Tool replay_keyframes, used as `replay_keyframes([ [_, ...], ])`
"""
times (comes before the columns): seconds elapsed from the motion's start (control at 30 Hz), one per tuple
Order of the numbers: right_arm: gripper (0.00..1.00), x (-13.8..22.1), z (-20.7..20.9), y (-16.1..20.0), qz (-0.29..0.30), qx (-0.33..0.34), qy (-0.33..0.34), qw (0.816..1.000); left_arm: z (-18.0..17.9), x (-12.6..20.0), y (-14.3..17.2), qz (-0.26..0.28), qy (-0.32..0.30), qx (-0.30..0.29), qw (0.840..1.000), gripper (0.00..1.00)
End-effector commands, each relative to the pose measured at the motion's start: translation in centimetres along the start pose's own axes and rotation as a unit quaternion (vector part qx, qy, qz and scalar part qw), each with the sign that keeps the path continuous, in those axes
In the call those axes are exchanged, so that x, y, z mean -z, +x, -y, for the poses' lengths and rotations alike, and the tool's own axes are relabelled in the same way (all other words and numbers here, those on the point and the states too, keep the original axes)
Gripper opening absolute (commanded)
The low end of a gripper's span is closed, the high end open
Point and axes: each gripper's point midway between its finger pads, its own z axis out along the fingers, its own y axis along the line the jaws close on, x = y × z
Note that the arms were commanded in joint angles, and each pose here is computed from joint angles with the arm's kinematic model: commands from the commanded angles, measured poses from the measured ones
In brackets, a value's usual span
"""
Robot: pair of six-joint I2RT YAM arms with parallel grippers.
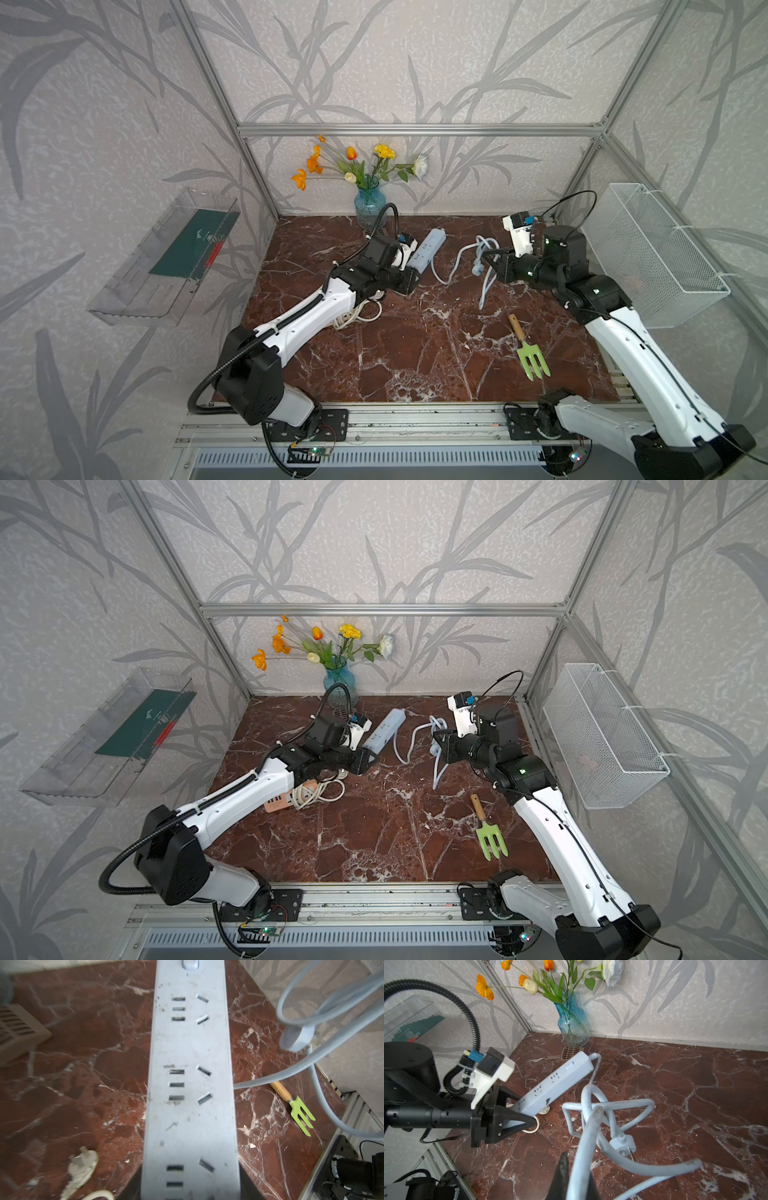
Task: Wrap the cord around the power strip
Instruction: Place the power strip at the center of the board, then adjust the power cord.
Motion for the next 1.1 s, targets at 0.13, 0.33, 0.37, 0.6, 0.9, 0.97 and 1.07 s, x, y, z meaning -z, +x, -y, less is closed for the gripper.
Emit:
replay_keyframes([
  [0.13, 0.00, -0.6, 1.1, 1.1, -0.042, -0.026, -0.035, 0.998, 3.4, -4.4, 3.5, -0.069, 0.069, -0.037, 0.995, 0.24],
  [0.33, 0.00, -0.3, 0.5, 2.2, -0.076, -0.039, -0.055, 0.995, -0.8, 2.5, 0.0, -0.031, -0.029, -0.074, 0.996, 0.70],
  [0.37, 0.00, 0.0, 0.2, 2.4, -0.079, -0.038, -0.062, 0.994, -0.7, 4.2, -1.5, 0.002, -0.020, -0.076, 0.997, 0.76],
  [0.6, 0.00, 0.8, -1.1, 2.2, -0.072, -0.048, -0.091, 0.992, 8.9, 6.3, -7.6, 0.106, 0.188, -0.074, 0.974, 0.93],
  [0.9, 0.00, 0.6, -1.6, 1.7, -0.068, -0.059, -0.107, 0.990, 12.9, 0.4, -6.6, 0.069, 0.217, -0.063, 0.972, 0.83],
  [0.97, 0.00, 0.6, -1.6, 1.7, -0.068, -0.057, -0.109, 0.990, 11.4, -0.4, -6.0, 0.060, 0.185, -0.075, 0.978, 0.79],
  [1.07, 0.00, 0.7, -1.9, 1.6, -0.068, -0.056, -0.116, 0.989, 9.3, -1.2, -6.1, 0.064, 0.164, -0.063, 0.982, 0.67],
])
